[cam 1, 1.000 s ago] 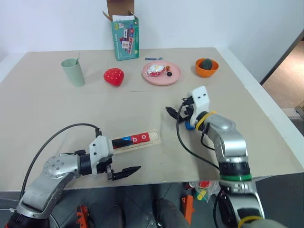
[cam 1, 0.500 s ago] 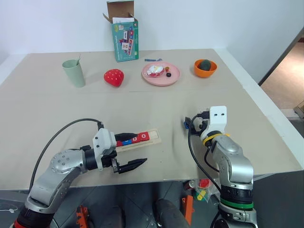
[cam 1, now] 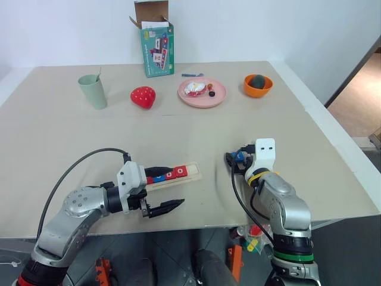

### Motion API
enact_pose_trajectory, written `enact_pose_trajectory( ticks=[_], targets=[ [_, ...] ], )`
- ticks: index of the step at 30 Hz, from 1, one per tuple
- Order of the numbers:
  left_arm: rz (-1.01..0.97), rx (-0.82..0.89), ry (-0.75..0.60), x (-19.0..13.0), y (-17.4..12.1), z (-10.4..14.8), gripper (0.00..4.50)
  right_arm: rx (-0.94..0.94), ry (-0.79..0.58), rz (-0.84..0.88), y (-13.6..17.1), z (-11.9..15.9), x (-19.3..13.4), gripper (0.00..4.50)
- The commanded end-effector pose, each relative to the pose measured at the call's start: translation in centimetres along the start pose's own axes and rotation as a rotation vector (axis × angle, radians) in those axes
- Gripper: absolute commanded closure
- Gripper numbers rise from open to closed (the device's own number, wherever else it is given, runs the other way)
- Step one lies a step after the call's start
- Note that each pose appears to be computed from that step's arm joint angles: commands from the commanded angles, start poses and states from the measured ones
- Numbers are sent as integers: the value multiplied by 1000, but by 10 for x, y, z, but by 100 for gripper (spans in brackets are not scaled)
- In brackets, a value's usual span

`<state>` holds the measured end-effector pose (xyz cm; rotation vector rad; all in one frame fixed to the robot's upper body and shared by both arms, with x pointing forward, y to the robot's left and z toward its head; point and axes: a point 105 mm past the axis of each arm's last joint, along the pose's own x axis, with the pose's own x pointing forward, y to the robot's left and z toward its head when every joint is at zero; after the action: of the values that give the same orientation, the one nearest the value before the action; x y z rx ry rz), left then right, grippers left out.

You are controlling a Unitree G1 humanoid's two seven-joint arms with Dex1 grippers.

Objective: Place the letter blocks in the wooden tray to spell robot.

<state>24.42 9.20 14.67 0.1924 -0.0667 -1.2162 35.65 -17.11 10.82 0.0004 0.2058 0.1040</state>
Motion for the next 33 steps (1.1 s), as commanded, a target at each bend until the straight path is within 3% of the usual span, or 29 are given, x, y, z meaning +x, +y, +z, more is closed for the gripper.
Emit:
enact_pose_trajectory(
  ticks=[1, 6, 16, 29, 31, 33],
  targets=[
    [-6, 31, -15, 1, -3, 5, 0, -38, 10, 4, 3, -5, -4, 158],
    [-4, 31, -9, -1, -3, 3, 0, -84, 8, 41, 15, -9, -9, 326],
    [-13, 29, 9, -2, -7, 0, 0, -98, 3, 308, 78, 1, -39, 326],
    [0, 30, 31, -6, -5, -2, 0, -58, 59, 256, 74, -4, -34, 326],
    [1, 34, 43, -8, -5, -4, 0, -40, 21, 240, 71, 6, -34, 219],
    [1, 36, 48, -9, -5, -5, 0, -22, -14, 225, 66, 17, -35, 156]
  ],
)
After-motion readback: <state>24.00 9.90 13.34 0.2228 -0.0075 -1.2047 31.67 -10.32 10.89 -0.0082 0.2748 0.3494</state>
